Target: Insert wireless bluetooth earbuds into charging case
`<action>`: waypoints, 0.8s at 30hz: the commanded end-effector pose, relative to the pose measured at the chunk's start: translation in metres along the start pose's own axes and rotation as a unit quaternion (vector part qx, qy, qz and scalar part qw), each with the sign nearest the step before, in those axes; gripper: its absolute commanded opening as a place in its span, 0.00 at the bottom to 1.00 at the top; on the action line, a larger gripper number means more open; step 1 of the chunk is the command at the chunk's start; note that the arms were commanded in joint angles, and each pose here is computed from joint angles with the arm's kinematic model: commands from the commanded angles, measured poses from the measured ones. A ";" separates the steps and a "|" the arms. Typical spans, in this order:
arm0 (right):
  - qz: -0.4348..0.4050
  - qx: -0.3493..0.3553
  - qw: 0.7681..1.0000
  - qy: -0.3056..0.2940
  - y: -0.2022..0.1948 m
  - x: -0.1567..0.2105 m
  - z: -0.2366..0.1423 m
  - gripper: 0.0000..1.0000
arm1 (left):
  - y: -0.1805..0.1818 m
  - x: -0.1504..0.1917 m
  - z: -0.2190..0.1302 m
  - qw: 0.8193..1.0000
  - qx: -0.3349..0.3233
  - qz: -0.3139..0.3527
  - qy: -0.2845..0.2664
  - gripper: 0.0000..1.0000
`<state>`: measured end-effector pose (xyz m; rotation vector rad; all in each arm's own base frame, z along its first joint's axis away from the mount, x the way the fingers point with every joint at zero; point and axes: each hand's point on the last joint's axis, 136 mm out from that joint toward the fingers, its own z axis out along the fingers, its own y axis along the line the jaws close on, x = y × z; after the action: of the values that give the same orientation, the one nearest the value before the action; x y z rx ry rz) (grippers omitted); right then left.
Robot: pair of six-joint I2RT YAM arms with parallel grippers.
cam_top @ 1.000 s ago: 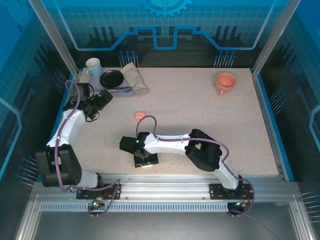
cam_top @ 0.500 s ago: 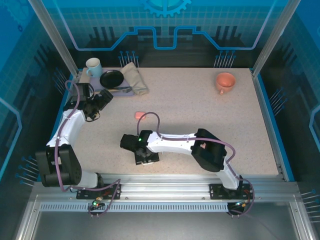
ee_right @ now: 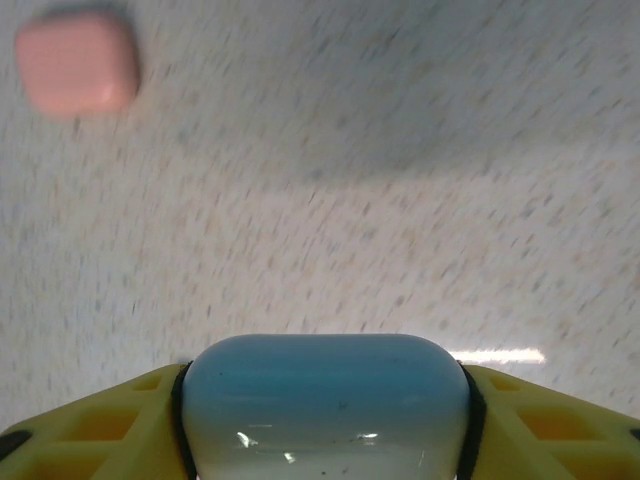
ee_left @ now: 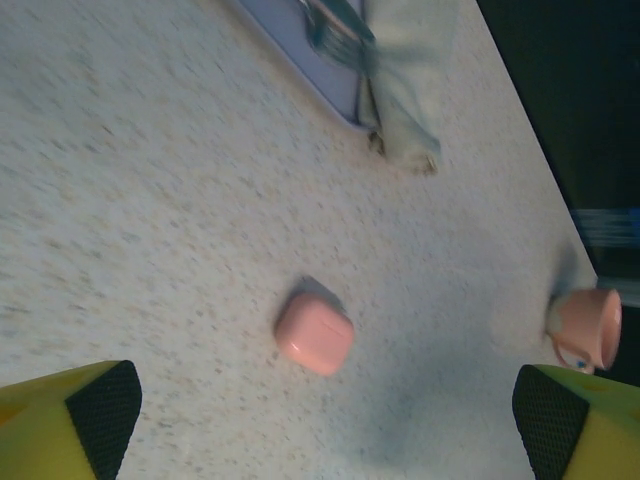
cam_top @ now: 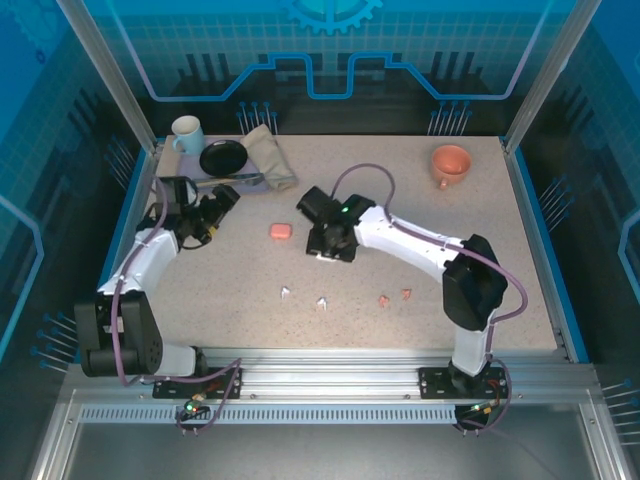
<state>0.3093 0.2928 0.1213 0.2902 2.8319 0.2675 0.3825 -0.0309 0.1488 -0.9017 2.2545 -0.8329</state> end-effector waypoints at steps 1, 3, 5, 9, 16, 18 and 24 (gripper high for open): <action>0.030 -0.036 0.999 -0.012 -0.004 -0.032 -0.004 0.57 | -0.036 0.029 0.001 0.995 0.095 0.008 0.019 0.99; 0.052 -0.048 0.997 -0.014 -0.007 -0.048 -0.003 0.57 | -0.043 0.046 0.006 0.992 0.125 0.021 0.023 0.99; 0.078 -0.062 0.995 -0.009 -0.009 -0.060 -0.001 0.57 | -0.050 0.064 0.010 0.987 0.154 0.039 0.026 0.99; 0.130 -0.095 0.987 0.007 -0.012 -0.075 0.006 0.58 | -0.066 0.096 0.019 0.976 0.201 0.083 0.033 0.99; 0.195 -0.143 0.970 0.040 -0.001 -0.082 0.016 0.58 | -0.097 0.148 0.032 0.948 0.252 0.184 0.053 0.99; 0.210 -0.155 0.964 0.052 0.003 -0.080 0.019 0.58 | -0.102 0.156 0.036 0.945 0.253 0.200 0.048 0.99; 0.239 -0.176 0.952 0.069 0.012 -0.077 0.018 0.58 | -0.115 0.171 0.050 0.937 0.263 0.223 0.052 0.94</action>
<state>0.3866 0.2833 0.1245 0.8286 2.7412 0.8188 0.3413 -0.2332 0.1344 -0.1617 2.1335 -1.2225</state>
